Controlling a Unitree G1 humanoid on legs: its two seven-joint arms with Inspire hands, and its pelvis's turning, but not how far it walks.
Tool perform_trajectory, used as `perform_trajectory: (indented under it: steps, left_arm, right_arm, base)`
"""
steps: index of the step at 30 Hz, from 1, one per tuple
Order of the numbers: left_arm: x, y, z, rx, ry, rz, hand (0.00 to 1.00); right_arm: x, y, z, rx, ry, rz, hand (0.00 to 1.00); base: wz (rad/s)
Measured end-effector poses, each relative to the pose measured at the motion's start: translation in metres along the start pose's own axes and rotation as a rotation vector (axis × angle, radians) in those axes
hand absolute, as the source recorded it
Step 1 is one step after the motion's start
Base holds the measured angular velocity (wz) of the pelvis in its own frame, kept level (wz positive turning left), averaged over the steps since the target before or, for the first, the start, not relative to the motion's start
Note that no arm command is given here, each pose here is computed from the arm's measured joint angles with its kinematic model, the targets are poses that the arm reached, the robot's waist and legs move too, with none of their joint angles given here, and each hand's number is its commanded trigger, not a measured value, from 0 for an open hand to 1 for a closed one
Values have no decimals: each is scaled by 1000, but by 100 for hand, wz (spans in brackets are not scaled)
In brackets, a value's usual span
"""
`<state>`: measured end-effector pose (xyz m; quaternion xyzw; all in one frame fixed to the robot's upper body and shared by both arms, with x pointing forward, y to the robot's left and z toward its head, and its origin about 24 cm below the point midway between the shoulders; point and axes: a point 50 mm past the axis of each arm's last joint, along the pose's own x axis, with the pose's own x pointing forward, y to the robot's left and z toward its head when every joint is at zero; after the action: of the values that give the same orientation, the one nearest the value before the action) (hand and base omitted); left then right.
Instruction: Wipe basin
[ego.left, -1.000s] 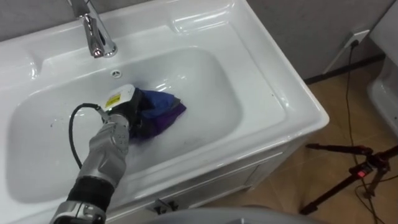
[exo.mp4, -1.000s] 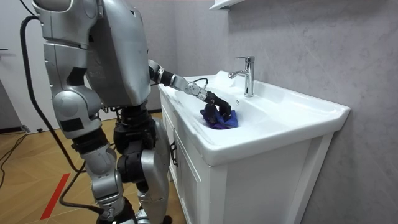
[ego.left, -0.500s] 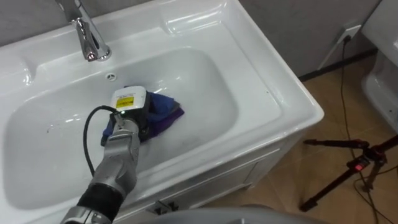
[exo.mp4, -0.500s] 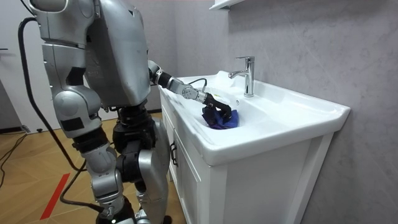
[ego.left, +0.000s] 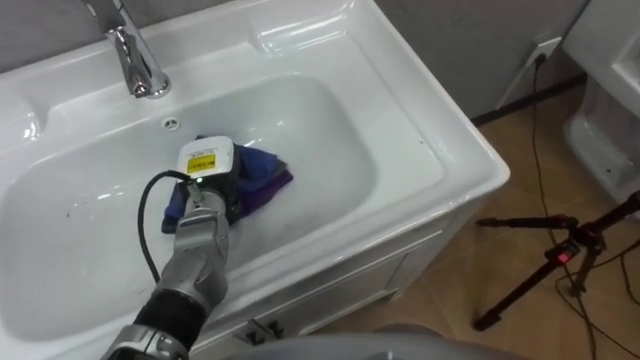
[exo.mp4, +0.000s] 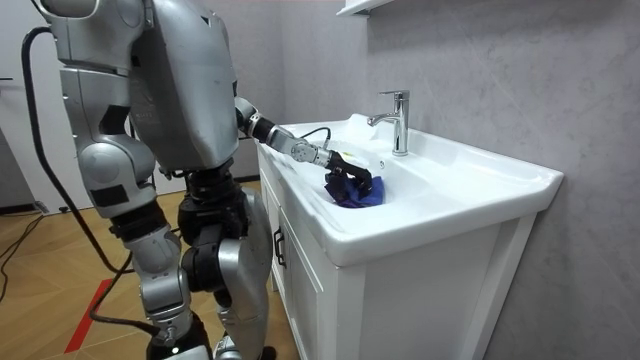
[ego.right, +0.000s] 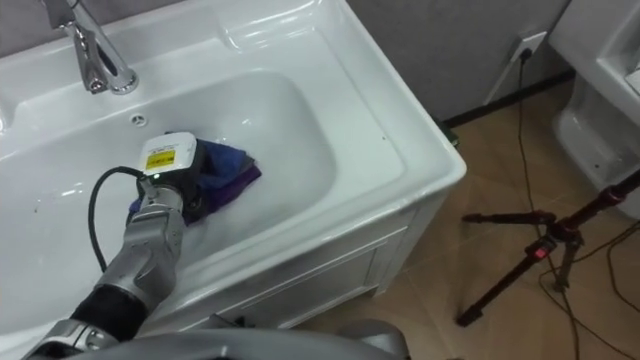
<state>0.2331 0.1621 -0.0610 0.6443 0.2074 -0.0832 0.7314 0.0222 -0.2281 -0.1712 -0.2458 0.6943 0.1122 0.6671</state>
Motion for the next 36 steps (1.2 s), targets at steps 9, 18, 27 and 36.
perform_trajectory:
  steps: [9,18,27,36]
  left_arm:
    - [3,13,28,-84,-81,9,100]
    - [3,21,38,-287,-114,-42,100]
    - [7,36,52,-294,-170,-58,100]
    - [6,35,52,-275,-167,-58,100]
  right_arm:
    - [0,1,2,-4,-6,1,0]
    - [0,2,6,-15,-13,18,0]
    - [0,4,-2,-18,11,42,0]
    - [0,2,-8,-27,27,47,0]
  base:
    - [0]
    - [-3]
    - [-2]
    - [-5]
